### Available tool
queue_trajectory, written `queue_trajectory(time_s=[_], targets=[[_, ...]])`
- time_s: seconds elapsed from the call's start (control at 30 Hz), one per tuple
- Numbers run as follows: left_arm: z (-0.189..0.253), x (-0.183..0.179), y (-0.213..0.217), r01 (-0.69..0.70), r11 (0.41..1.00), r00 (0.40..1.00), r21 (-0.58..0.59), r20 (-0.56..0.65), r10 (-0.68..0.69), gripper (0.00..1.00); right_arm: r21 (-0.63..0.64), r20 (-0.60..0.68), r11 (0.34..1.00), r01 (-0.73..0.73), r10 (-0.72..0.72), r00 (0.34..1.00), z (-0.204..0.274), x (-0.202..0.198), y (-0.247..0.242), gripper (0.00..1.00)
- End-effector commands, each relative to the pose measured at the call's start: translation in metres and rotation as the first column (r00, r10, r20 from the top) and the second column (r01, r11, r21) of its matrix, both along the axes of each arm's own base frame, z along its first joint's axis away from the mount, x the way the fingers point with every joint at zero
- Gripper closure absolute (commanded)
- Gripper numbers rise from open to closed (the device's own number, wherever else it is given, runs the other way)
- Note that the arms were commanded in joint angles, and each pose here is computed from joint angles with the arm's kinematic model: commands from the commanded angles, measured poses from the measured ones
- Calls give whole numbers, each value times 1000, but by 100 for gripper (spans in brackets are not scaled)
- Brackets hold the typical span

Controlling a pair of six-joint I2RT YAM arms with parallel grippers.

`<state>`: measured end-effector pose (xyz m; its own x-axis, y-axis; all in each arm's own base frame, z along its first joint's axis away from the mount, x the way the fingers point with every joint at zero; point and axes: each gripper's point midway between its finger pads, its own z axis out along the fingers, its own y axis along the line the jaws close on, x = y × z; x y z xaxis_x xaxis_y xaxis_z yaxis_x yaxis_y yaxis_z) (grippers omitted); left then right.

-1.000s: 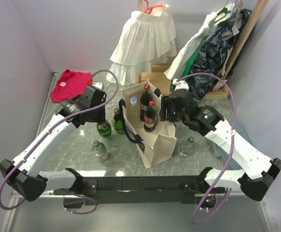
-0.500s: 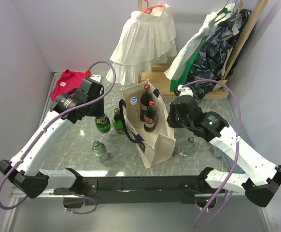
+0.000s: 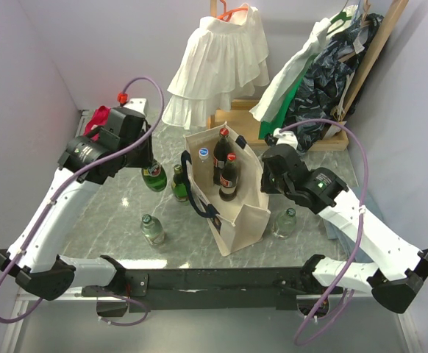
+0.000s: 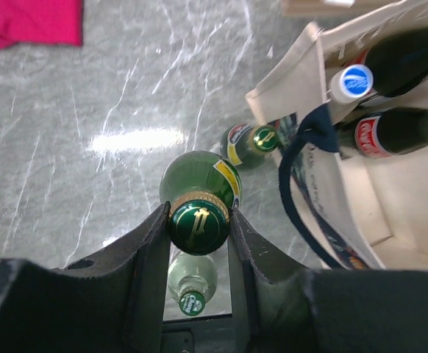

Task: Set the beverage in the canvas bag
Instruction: Place the drink in the canvas bag.

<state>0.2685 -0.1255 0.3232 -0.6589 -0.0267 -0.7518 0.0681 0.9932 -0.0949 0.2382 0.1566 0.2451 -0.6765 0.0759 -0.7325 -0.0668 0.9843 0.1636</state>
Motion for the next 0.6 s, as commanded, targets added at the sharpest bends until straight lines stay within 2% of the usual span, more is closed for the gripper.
queue_trajectory(time_s=[0.0, 0.23, 0.57], targets=[[63, 10, -7, 24, 993, 981, -112, 194, -2, 99, -46, 64, 997, 60, -57, 996, 23, 6, -18, 100], [76, 9, -12, 65, 989, 973, -132, 228, -33, 99, -78, 106, 992, 96, -88, 991, 34, 12, -27, 100], [103, 6, -24, 134, 978, 953, -161, 291, -83, 99, -63, 80, 996, 70, -65, 995, 25, 12, -19, 100]])
